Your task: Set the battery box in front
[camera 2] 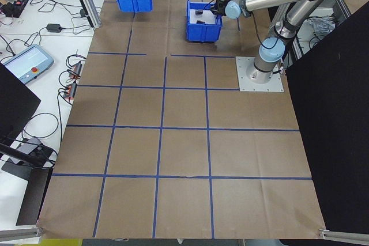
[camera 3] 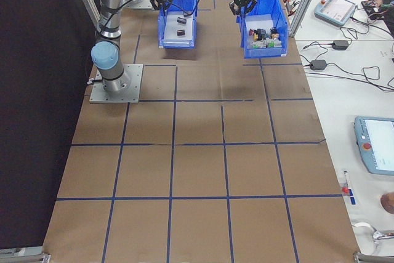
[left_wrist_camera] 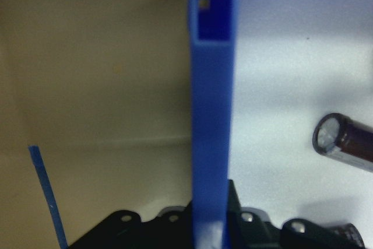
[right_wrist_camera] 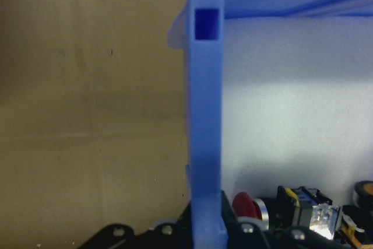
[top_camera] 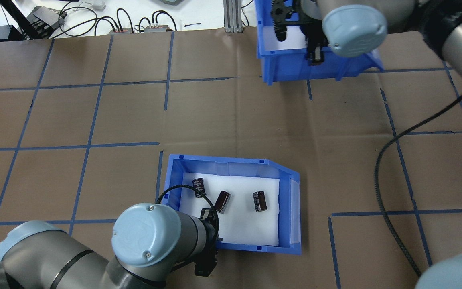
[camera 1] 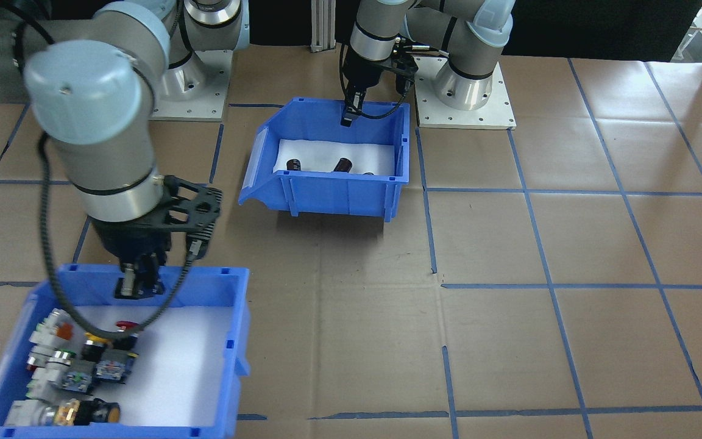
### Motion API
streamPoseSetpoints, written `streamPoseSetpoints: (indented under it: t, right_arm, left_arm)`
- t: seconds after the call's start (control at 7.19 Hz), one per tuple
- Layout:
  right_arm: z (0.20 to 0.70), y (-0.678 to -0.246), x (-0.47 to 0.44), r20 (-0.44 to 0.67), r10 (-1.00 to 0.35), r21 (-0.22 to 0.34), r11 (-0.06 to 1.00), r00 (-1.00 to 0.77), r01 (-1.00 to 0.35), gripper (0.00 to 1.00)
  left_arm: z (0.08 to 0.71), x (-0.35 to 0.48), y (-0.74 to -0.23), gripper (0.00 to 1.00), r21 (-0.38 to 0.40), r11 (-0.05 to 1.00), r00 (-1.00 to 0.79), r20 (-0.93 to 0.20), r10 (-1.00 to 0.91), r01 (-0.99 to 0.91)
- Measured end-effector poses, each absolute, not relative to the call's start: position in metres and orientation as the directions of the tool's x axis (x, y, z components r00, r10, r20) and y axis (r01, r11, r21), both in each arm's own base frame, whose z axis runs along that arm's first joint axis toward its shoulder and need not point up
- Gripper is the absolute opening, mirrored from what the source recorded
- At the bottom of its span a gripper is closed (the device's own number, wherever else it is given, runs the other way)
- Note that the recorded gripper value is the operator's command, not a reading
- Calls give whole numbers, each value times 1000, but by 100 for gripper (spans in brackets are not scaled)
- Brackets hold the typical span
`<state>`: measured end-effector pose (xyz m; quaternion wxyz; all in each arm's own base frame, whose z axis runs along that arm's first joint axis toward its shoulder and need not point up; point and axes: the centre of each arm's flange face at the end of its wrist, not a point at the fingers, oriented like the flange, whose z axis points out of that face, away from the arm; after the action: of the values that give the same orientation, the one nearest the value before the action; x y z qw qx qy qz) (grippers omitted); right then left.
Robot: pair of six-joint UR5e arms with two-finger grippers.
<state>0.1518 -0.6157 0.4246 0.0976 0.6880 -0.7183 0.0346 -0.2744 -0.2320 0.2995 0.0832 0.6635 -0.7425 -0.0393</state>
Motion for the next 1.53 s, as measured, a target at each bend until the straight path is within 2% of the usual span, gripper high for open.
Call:
streamPoseSetpoints:
  t: [0.42,0.7,0.83,1.11,1.53]
  right_arm:
    - [430,-565,51,144,-987,105,82,-66,-991,3]
    - [421,-515,14,95,-995,122,-1,13,-993,3]
    - [418,-491,0,80,-995,128,-48,59,-991,3]
    - [414,-459,-22,69,-995,131,-57,66,-990,3]
    - [407,-449,-26,58,-997,125,-48,56,-991,3]
  left_arm:
    - [326,-192,-279,0,134,107,-100,64,-993,-985]
    - [347,-167,-336,0,127,111,-104,59,-993,-986]
    - [358,-166,-375,0,125,110,-104,55,-993,-986]
    - [362,-171,-456,0,135,101,-96,45,-994,-986]
    - [350,-228,-557,0,177,56,-51,33,-998,-983]
